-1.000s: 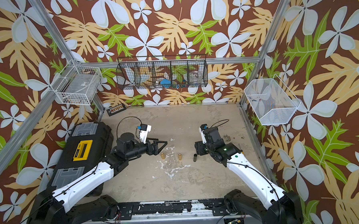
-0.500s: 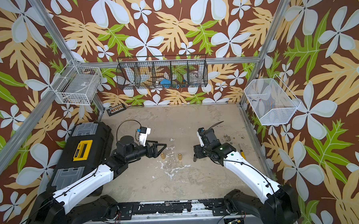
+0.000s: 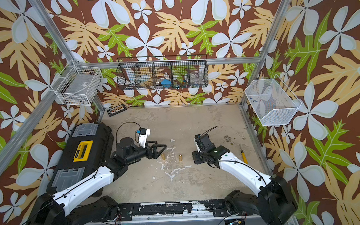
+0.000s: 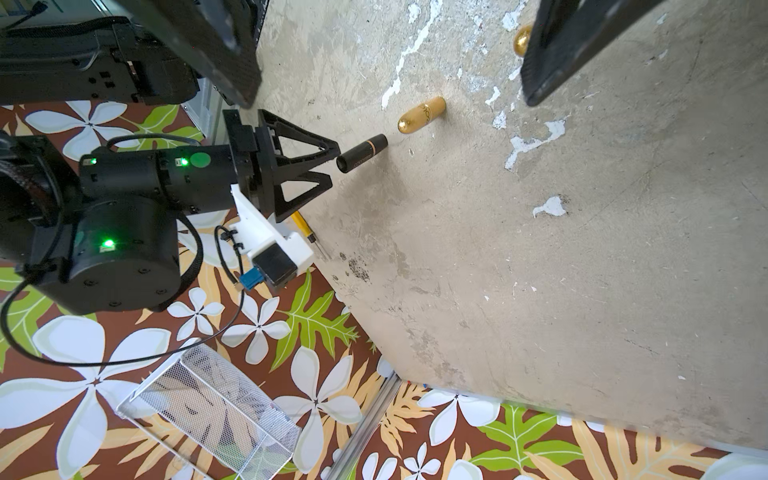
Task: Open the lipstick cap
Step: Pick up the lipstick at the center of the board.
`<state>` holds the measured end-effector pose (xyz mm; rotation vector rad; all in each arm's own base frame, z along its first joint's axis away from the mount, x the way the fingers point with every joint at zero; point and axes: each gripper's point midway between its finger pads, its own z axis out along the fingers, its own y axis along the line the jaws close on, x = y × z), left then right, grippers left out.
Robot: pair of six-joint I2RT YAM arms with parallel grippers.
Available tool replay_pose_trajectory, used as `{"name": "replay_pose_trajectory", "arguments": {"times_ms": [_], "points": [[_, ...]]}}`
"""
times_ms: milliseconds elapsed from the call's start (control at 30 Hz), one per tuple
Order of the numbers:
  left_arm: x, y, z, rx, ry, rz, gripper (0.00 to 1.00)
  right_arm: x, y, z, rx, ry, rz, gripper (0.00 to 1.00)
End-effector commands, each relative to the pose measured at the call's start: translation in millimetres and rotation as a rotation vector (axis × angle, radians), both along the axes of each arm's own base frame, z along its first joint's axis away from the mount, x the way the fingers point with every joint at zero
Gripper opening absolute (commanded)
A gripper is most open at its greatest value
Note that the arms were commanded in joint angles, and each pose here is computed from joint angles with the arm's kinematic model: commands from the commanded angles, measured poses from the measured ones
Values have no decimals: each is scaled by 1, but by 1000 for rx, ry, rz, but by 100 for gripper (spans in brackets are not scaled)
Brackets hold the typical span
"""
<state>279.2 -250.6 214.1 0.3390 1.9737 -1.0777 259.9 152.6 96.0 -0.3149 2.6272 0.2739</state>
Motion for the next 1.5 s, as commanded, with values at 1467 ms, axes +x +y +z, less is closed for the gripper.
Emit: {"name": "replay_pose_trajectory", "arguments": {"times_ms": [1467], "points": [[2, -3, 0, 19, -28, -16, 100, 23, 7, -7, -14, -44, -15, 18]]}}
